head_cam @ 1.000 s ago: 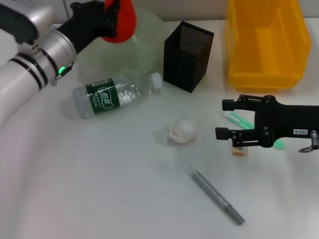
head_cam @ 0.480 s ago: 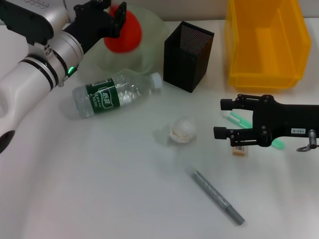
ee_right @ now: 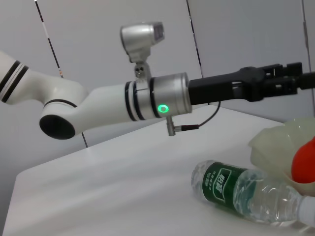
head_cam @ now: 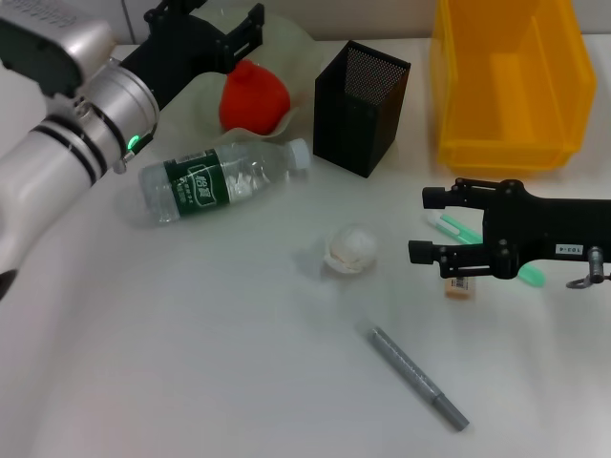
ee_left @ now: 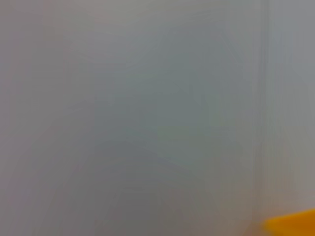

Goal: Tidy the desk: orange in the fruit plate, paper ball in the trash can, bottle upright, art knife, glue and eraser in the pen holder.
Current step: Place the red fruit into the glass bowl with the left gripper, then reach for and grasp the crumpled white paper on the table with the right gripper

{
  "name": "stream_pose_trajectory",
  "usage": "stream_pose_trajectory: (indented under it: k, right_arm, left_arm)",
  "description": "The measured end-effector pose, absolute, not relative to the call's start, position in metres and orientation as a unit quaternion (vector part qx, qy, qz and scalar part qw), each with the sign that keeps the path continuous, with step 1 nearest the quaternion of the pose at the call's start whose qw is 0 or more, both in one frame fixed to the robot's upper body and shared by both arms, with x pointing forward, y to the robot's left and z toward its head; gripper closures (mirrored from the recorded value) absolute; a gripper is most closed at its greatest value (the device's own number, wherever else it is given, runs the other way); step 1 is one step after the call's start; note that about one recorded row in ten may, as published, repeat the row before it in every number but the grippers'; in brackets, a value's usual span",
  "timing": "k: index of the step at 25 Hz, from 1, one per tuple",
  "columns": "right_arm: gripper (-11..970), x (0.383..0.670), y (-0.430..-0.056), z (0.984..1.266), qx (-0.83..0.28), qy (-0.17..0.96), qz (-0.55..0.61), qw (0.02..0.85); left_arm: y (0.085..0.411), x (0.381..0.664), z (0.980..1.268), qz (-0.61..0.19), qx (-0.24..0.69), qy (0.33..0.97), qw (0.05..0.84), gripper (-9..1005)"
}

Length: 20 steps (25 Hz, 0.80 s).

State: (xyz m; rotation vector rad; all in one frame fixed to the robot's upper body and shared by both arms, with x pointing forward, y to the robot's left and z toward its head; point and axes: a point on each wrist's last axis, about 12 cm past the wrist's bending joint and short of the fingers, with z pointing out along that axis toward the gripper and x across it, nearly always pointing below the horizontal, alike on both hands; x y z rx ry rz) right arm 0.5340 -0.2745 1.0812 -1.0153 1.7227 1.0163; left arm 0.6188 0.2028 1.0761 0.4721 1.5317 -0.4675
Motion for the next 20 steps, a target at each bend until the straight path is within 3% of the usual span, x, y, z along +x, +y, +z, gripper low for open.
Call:
stream_pose_trajectory:
  k: [1,5,6,8,10,13,16,20]
  right_arm:
    - [124,0.534,-0.275,1.081,-0.408,0.692,0.408,0.435]
    - [124,0.535,-0.275,1.081,-0.405,0.693,0.405,0.437]
    - [124,0.535,-0.275,1.081,-0.404,0.694,0.404,0.438]
    - [124,0.535,-0.276,1.081,-0.403,0.694,0.404,0.439]
    - [124,0.536,-0.276,1.082,-0.403,0.694,0.403,0.441]
    - [124,0.536,-0.276,1.082,-0.401,0.694,0.403,0.441]
    - [125,0.538,-0.275,1.084,-0.402,0.693,0.403,0.442]
    - [125,0.542,-0.275,1.088,-0.405,0.691,0.402,0.444]
  left_arm:
    - [0.204,0.617,1.077,-0.219,0.211,0.676,0.671,243]
    - [0.213,0.609,1.080,-0.266,0.220,0.663,0.664,210]
    - [0.230,0.595,1.087,-0.345,0.236,0.652,0.633,202]
    - [0.242,0.586,1.089,-0.373,0.249,0.652,0.612,194]
    - [0.242,0.586,1.089,-0.373,0.249,0.652,0.612,194]
    - [0.268,0.560,1.092,-0.417,0.299,0.651,0.559,194]
    - [0.272,0.555,1.091,-0.425,0.309,0.652,0.547,194]
    - [0.275,0.536,1.081,-0.442,0.375,0.663,0.474,194]
